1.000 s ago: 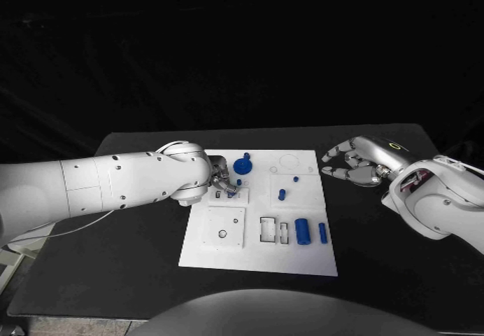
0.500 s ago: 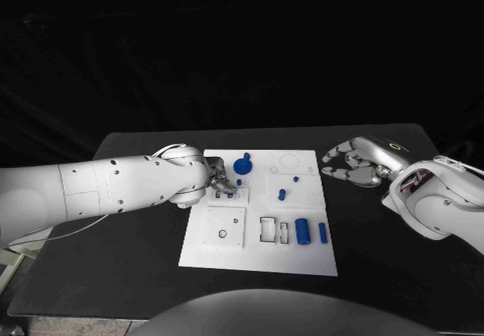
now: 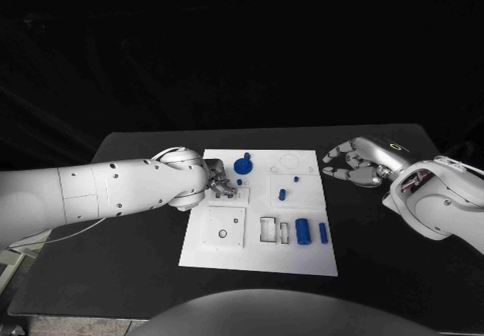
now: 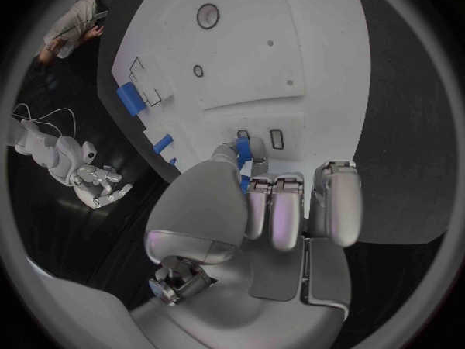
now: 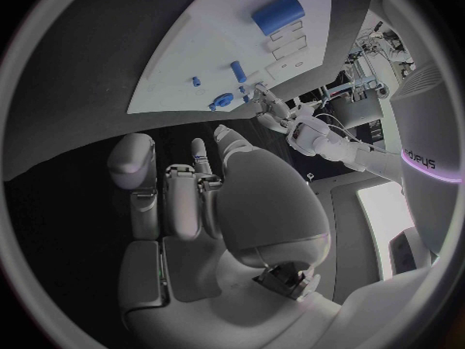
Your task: Assemble the parts on the task board
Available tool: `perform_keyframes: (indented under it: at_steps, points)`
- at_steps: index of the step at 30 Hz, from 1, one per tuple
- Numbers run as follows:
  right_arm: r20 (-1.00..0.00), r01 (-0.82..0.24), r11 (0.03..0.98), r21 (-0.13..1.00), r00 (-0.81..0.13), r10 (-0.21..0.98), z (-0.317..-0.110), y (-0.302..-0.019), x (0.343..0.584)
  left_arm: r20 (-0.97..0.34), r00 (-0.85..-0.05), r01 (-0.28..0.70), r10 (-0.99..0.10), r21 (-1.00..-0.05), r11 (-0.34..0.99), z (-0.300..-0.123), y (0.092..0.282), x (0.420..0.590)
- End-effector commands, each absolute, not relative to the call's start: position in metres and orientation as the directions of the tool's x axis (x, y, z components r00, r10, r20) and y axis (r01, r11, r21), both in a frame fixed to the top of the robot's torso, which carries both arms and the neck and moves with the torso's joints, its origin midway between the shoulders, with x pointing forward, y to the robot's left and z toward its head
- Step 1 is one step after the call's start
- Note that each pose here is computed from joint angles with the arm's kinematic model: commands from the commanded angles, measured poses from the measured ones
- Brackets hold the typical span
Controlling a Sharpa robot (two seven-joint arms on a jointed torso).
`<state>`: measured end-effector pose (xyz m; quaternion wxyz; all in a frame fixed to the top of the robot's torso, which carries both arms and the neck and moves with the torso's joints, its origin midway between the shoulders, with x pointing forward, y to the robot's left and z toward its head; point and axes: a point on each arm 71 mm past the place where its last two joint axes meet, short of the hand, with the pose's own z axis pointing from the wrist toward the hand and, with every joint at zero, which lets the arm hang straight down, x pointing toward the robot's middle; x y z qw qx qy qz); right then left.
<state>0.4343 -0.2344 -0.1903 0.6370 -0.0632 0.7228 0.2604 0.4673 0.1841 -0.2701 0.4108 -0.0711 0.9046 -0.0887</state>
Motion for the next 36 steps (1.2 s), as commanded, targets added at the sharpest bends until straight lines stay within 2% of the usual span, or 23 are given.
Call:
perform_keyframes:
  at_steps: [1, 36]
  points:
    - [-0.954, -0.418, 0.860, 0.294, -0.189, 0.235, -0.1915, -0.2347, 0.4344, -0.730, -0.657, -0.059, -0.188, -0.199, 0.978, -0.2741, 0.1873, 0.4654]
    - [-0.953, -0.406, 0.866, 0.293, -0.198, 0.230, -0.1930, -0.2366, 0.4340, -0.705, -0.680, -0.063, -0.204, -0.220, 0.973, -0.2741, 0.1851, 0.4578]
